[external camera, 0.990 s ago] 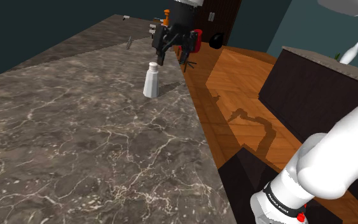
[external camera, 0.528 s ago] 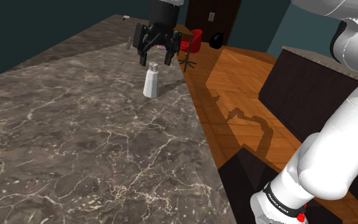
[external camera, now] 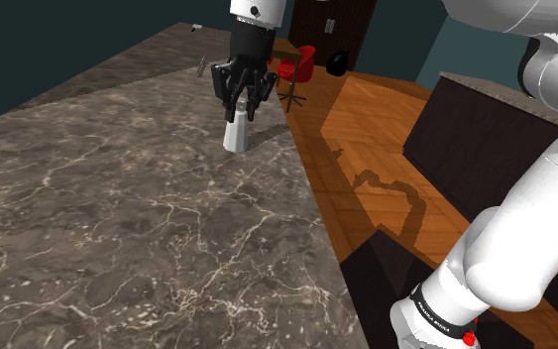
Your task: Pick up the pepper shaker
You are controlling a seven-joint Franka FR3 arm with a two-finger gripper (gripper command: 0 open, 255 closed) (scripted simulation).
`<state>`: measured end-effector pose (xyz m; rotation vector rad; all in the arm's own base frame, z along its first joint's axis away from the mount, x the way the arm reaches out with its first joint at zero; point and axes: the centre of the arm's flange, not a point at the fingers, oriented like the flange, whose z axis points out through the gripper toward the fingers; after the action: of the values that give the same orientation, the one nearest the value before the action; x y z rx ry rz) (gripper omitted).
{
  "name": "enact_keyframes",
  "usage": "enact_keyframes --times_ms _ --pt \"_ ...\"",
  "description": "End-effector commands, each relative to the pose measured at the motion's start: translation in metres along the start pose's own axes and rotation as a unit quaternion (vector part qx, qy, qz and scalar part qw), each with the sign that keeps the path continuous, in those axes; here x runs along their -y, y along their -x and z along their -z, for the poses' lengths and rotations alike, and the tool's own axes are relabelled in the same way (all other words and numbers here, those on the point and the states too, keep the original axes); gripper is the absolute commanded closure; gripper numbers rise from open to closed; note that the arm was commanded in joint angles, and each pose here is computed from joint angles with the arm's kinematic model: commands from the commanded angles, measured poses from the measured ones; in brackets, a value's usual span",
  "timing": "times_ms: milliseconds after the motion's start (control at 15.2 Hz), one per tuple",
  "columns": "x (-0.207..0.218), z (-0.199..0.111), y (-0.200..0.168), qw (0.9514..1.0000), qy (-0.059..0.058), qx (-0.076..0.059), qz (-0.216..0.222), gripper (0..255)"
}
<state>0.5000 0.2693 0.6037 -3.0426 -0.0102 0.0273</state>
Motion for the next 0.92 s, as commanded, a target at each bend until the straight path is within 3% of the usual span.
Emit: enact_keyframes --times_ms 0,462,858 --pt "0.000 -0.001 0.000 1.0000 0.000 0.000 0.000 255" --pt "0.000 0.000 0.001 1.0000 0.000 0.000 0.000 255" --pt "0.003 0.031 0.001 1.0000 0.000 0.000 0.000 255"
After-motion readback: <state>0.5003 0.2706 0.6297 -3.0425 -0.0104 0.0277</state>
